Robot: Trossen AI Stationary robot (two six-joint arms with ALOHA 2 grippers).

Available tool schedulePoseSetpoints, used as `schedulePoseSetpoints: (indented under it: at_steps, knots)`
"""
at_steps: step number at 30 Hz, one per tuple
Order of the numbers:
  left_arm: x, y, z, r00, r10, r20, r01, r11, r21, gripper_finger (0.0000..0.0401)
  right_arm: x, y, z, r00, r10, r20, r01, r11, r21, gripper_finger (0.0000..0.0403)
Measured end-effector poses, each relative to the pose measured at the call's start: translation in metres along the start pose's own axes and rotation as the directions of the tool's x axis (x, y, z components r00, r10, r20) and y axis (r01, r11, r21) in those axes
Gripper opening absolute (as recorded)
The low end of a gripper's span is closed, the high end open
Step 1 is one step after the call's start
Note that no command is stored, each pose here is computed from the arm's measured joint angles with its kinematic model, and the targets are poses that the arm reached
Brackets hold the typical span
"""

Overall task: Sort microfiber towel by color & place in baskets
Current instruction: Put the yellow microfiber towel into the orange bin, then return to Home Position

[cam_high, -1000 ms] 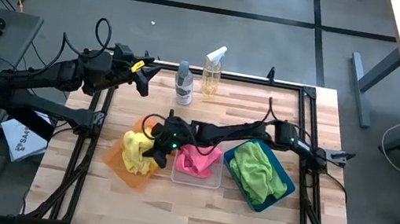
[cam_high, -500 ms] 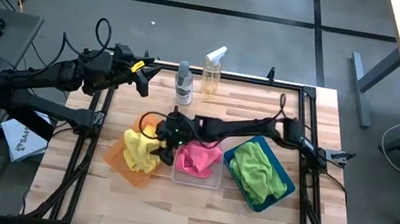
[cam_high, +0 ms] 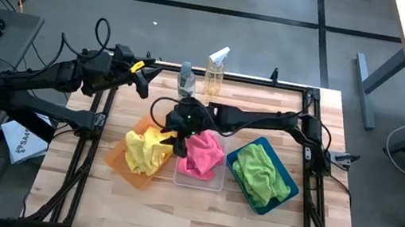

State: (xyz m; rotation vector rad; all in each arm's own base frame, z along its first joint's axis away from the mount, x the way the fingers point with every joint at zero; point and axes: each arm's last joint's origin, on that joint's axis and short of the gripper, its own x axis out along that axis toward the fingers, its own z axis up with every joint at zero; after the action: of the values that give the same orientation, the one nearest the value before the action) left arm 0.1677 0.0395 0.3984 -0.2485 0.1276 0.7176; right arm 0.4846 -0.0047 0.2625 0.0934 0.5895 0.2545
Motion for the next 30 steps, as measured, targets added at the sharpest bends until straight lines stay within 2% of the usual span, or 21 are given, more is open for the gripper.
schedulePoseSetpoints:
  at_steps: [4,5,10,13,17,21,26,30]
  knots:
    - [-0.005,0.002,0.002,1.000,-0.017,0.008,0.017,1.000,-0.008,0.0195,0.006,0.007,0.002,0.999,0.023,0.042,-0.022,1.000,-0.008,0.0041]
    - [-0.006,0.003,0.002,1.000,-0.017,0.013,0.018,1.000,-0.010,0.0195,0.009,0.010,0.003,0.998,0.030,0.058,-0.030,1.000,-0.006,0.0022]
    - [-0.009,0.004,0.004,1.000,-0.021,0.023,0.021,1.000,-0.018,0.0195,0.040,0.017,-0.006,0.988,0.064,0.143,-0.071,0.996,0.049,0.0011]
    - [-0.009,0.004,0.004,1.000,-0.020,0.021,0.021,0.999,-0.025,0.0195,0.061,0.018,-0.022,0.992,0.056,0.117,-0.069,0.992,0.106,0.0005]
    - [-0.009,0.004,0.004,1.000,-0.021,0.021,0.021,0.999,-0.032,0.0195,0.087,0.013,-0.050,0.999,-0.030,0.037,0.024,0.987,0.157,0.0002]
    - [-0.009,0.004,0.004,1.000,-0.021,0.022,0.022,0.999,-0.042,0.0195,0.105,0.006,-0.072,0.999,-0.037,-0.018,0.040,0.971,0.237,0.0003]
    - [-0.009,0.004,0.004,0.999,-0.024,0.021,0.025,0.999,-0.042,0.0195,0.095,-0.002,-0.062,1.000,-0.023,0.015,0.018,0.963,0.269,0.0002]
    - [-0.009,0.004,0.004,0.999,-0.029,0.020,0.030,0.999,-0.041,0.0195,0.065,-0.004,-0.028,0.992,-0.023,0.125,-0.003,0.980,0.200,0.0004]
